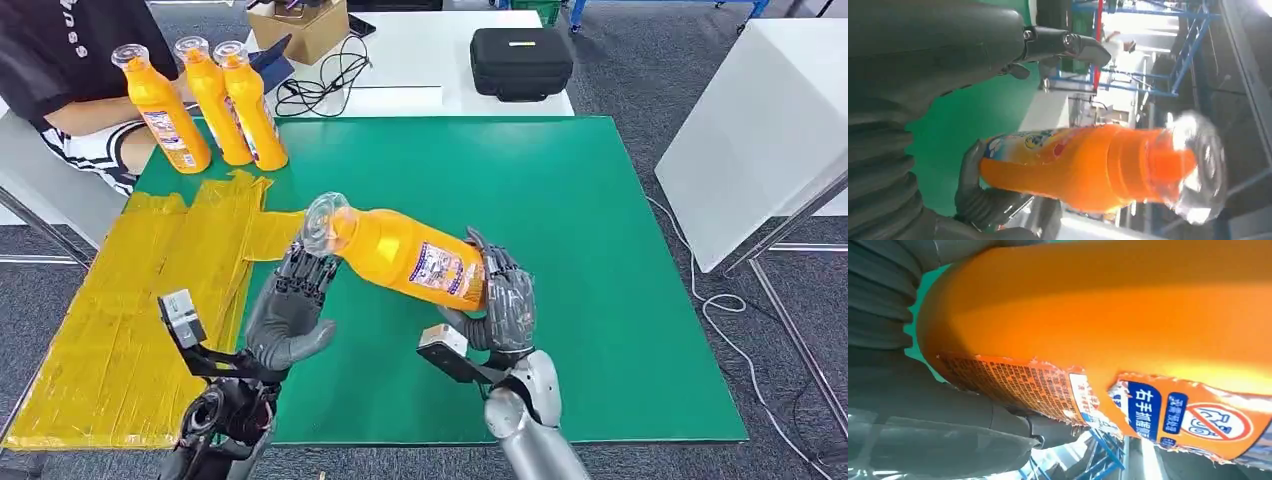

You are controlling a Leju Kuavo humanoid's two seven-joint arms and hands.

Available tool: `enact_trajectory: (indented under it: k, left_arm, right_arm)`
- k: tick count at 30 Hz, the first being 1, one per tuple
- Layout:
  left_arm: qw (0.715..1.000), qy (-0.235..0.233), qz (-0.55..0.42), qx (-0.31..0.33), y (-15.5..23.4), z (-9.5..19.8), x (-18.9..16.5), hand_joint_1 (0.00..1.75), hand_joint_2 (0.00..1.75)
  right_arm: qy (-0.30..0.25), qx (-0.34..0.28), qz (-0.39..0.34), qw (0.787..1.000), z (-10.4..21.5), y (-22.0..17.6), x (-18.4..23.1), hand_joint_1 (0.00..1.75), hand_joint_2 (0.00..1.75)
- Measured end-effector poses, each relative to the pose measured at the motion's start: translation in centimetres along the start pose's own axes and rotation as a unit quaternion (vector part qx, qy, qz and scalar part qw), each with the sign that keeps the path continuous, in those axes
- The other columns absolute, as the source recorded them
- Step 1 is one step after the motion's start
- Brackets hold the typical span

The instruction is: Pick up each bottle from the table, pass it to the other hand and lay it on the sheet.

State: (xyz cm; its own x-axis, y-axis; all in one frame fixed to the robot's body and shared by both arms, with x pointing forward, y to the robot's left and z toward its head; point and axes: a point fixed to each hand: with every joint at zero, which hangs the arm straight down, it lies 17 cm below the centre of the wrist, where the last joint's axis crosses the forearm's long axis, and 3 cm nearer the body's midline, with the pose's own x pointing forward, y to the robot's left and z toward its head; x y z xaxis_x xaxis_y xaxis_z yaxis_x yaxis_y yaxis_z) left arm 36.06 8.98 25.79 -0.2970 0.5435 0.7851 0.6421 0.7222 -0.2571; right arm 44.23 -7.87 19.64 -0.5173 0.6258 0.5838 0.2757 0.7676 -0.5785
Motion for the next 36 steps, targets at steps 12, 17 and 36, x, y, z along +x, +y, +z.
enact_trajectory:
  k: [12, 17, 36]
  left_arm:
    - [0.999, -0.002, -0.032, -0.013, -1.1, -0.8, -0.3, 0.00, 1.75]
    - [0.999, -0.001, -0.039, -0.012, -1.1, -0.8, -0.4, 0.00, 1.75]
    - [0.999, 0.001, -0.037, 0.027, 2.1, -0.8, -0.7, 0.00, 1.75]
  right_arm:
    - [-0.007, 0.024, -0.007, 1.000, -0.9, 2.5, 1.6, 1.75, 1.75]
    - [-0.011, 0.031, -0.008, 0.999, -1.0, 3.1, 2.0, 1.75, 1.75]
    - [-0.080, 0.181, -0.015, 0.980, 1.2, 13.5, 11.4, 1.75, 1.75]
